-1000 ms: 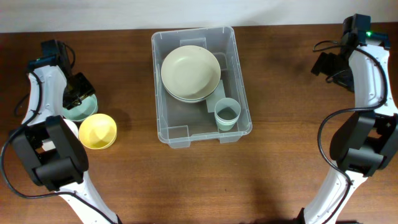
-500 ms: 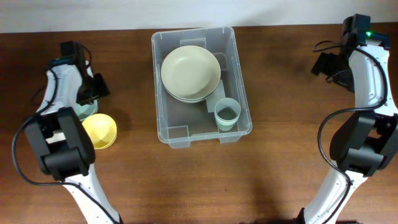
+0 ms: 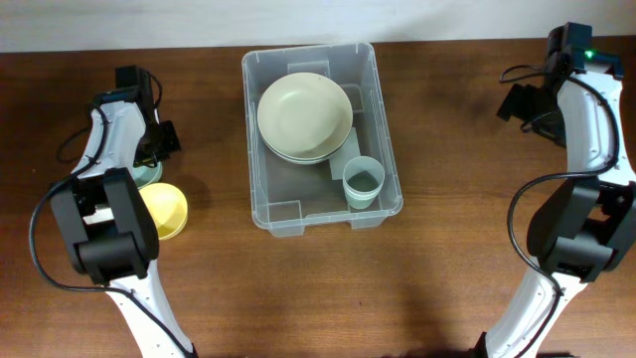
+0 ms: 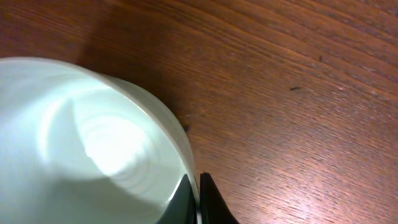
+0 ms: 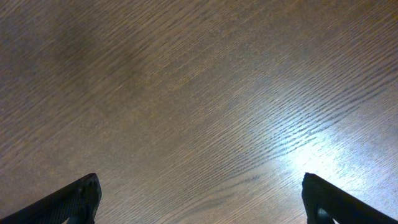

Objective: Pack container
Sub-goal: 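Lower the left gripper toward the mint green bowl's rim, then lift the mint green bowl and carry it into the bin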

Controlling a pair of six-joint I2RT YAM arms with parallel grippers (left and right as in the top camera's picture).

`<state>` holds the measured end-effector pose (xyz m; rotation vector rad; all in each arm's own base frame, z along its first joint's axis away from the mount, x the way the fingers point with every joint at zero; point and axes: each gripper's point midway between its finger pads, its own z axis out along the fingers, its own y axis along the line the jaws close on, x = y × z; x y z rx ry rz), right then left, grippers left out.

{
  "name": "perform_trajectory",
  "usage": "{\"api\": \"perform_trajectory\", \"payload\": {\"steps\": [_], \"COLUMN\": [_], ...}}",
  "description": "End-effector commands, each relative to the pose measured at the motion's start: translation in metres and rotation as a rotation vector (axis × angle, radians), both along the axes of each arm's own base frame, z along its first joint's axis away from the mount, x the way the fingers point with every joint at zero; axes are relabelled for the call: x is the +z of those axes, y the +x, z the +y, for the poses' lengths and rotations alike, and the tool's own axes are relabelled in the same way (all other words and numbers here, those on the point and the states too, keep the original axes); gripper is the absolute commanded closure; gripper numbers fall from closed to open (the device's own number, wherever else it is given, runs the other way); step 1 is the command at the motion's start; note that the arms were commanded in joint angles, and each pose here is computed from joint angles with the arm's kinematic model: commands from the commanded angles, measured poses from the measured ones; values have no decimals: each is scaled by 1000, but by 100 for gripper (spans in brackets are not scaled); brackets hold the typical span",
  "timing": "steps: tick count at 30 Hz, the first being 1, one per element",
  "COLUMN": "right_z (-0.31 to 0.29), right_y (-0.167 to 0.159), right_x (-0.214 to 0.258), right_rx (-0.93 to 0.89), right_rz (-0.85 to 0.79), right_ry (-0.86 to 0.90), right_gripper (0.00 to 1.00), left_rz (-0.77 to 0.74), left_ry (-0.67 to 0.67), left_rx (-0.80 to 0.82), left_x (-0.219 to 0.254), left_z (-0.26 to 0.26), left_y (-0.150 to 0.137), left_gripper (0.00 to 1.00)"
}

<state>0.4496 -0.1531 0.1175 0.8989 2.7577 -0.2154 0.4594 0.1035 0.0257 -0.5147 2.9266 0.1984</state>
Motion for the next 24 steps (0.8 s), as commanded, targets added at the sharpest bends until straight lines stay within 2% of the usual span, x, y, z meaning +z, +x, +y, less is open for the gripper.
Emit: {"api": "perform_trajectory", "payload": {"steps": [1,5,11,16,18,24], "right_z": [-3,-3,-3,-3,-3,-3], "right_y": [0,0,0,0,0,0], "right_x": [1,1,1,1,1,1], "right_rx": [-10,-10,-10,-10,-10,-10], "right_rz": [-3,-3,-3,-3,-3,-3], "right_ry": [-5,-5,-5,-5,-5,-5], "right_gripper": [1,1,1,1,1,1], "left_rz": [21,-6,-119,-224,-254,-250], "left_ry": [37,133,206,194,152,-3], "left_rx": [7,-10,-143,-268,-378,-689], "left_x": [-4,24,111,183,203,228], "left_z": [9,24,11,-45,-82,-186], "left_y": [-3,10,46,56,55,18], "left_gripper": [99,99,100,99,99,99]}}
